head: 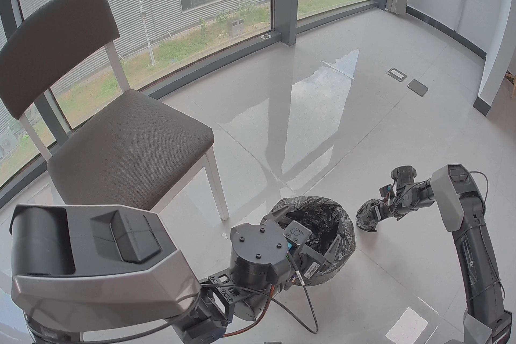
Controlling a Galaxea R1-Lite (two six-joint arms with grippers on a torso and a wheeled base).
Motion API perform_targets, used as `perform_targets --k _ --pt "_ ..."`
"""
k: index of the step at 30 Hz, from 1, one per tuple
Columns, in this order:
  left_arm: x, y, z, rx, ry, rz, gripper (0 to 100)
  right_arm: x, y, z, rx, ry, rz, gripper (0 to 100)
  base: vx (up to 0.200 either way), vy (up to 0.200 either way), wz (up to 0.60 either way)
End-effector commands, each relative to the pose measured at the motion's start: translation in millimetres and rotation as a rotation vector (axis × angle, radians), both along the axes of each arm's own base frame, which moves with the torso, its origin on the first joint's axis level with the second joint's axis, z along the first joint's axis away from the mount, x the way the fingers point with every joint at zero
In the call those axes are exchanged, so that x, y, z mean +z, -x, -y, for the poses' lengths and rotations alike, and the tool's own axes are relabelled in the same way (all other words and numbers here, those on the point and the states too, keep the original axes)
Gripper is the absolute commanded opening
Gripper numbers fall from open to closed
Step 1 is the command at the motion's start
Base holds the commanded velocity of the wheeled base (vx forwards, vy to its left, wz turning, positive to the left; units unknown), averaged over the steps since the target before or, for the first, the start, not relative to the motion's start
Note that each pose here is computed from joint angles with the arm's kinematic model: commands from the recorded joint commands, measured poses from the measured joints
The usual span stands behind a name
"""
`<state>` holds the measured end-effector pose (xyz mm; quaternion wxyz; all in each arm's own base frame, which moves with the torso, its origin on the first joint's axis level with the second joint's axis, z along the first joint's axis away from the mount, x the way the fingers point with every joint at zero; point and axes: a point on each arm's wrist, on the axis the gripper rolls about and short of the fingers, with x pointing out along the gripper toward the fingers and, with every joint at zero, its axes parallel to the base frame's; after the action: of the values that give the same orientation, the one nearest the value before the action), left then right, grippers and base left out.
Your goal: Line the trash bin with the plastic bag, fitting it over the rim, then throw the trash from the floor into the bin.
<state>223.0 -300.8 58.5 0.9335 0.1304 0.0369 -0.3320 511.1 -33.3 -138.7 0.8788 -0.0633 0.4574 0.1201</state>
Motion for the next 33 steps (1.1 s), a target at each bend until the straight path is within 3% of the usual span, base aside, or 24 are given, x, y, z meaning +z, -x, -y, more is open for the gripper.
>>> perform_targets --k 1,2,3,21,23,24,29,33 --pt "-4 2 1 -0.004 -0.008 -0.007 100 -30 9 -1 0.002 -0.005 -0.064 100 0.000 0.000 0.00" --pt "-5 2 0 -0.004 -0.008 -0.007 100 -32 10 -2 0.007 -0.004 -0.067 100 0.000 0.000 0.00" --pt "-5 2 0 -0.004 -0.005 -0.005 100 -34 10 -2 0.011 -0.001 -0.063 0 0.000 0.000 0.00" --pt "-8 3 2 -0.008 -0.003 -0.004 100 -28 7 1 0.022 0.012 -0.031 0 0.000 0.000 0.00" --pt "-8 3 2 -0.008 -0.003 -0.004 100 -13 0 2 0.043 0.031 0.022 0 0.000 0.000 0.00" --pt "-8 3 2 -0.008 -0.003 -0.004 100 -7 -2 2 0.052 0.038 0.048 100 0.000 0.000 0.00" --pt "-8 2 2 -0.008 -0.003 -0.004 100 21 -12 7 0.078 0.080 0.168 100 0.000 0.000 0.00" --pt "-8 2 3 -0.010 -0.001 -0.003 100 30 -8 9 0.084 0.089 0.179 100 0.000 0.000 0.00"
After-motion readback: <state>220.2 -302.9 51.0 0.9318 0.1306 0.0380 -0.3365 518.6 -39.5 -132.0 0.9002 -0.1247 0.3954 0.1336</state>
